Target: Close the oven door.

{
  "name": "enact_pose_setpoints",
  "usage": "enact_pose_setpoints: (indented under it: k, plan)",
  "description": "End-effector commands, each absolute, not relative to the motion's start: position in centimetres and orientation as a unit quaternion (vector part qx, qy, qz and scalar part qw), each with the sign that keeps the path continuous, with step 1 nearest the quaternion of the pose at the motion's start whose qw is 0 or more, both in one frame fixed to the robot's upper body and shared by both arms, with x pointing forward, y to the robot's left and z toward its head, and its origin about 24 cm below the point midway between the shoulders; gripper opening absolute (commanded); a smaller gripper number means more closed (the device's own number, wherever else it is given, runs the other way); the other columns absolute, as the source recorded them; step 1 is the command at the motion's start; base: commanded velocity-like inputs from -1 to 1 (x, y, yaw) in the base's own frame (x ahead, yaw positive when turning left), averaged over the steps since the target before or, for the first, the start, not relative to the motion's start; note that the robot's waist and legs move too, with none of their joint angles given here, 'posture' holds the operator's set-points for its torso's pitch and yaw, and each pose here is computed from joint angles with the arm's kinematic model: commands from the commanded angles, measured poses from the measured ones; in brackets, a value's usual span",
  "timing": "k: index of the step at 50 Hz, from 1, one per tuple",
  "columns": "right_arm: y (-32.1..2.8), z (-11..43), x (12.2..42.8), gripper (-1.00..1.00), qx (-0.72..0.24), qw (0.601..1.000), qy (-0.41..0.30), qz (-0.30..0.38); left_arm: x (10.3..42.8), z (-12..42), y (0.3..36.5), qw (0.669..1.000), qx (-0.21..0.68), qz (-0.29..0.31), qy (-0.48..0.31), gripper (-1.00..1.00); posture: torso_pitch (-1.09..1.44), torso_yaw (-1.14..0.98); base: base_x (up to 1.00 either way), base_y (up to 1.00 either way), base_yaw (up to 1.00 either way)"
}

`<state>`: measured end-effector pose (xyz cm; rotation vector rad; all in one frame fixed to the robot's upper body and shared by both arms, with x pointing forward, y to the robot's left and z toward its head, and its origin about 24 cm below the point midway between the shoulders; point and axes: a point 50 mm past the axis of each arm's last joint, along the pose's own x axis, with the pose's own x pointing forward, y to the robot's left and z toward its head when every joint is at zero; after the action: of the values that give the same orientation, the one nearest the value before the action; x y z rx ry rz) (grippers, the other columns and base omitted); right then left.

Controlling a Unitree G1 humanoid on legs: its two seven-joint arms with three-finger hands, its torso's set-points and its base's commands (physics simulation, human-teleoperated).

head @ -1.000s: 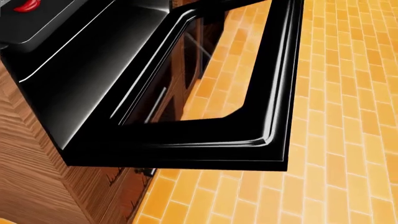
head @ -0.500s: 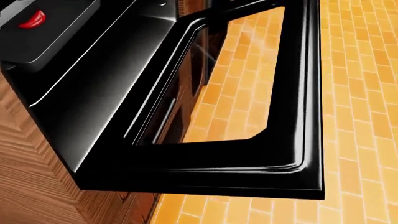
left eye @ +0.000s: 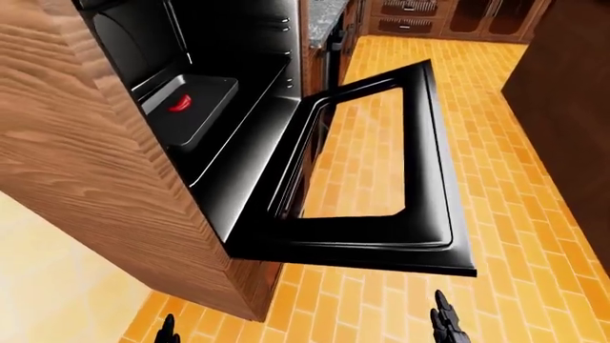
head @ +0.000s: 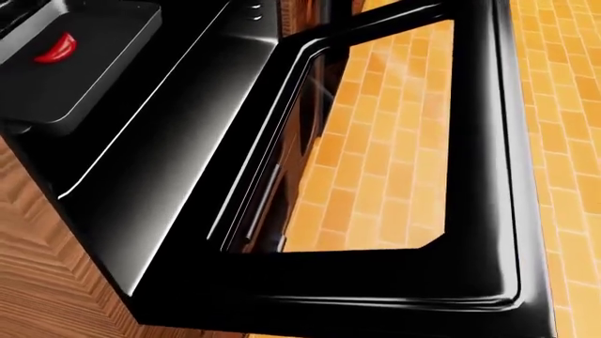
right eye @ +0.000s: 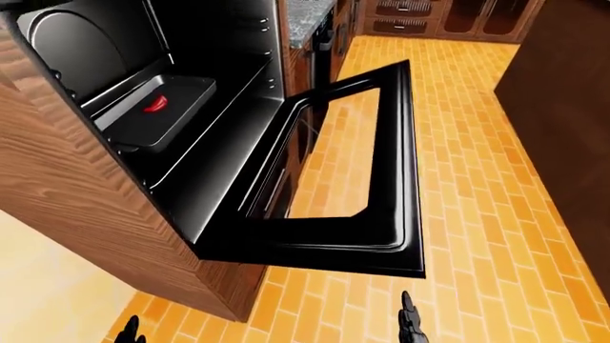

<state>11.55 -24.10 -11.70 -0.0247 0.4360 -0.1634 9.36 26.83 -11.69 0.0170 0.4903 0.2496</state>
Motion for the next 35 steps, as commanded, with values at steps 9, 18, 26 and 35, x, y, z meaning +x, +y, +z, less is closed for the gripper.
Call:
enact_pose_setpoints:
  k: [9,18,26,35]
  plan:
    - [-25.3,-11.2,11.7,1.00,-0.026,0.973,0.202,-0.106,7.9,-12.3,26.6,0.953,0.010,0.119,0.279,1.00,0.00,0.00,0.06,0.12,0.00]
    - [-25.6,-11.9,10.8,1.00,-0.039,0.962,0.245,-0.118,6.5,-13.0,26.5,0.942,-0.001,0.121,0.314,1.00,0.00,0.00,0.00,0.00,0.00]
    - [-26.2,-12.2,10.4,1.00,-0.040,0.950,0.266,-0.157,5.8,-13.2,26.5,0.936,-0.008,0.123,0.330,1.00,0.00,0.00,0.00,0.00,0.00]
    - [-26.9,-11.1,11.3,1.00,-0.056,0.959,0.219,-0.172,5.6,-13.3,26.4,0.935,-0.009,0.123,0.334,1.00,0.00,0.00,0.00,0.00,0.00]
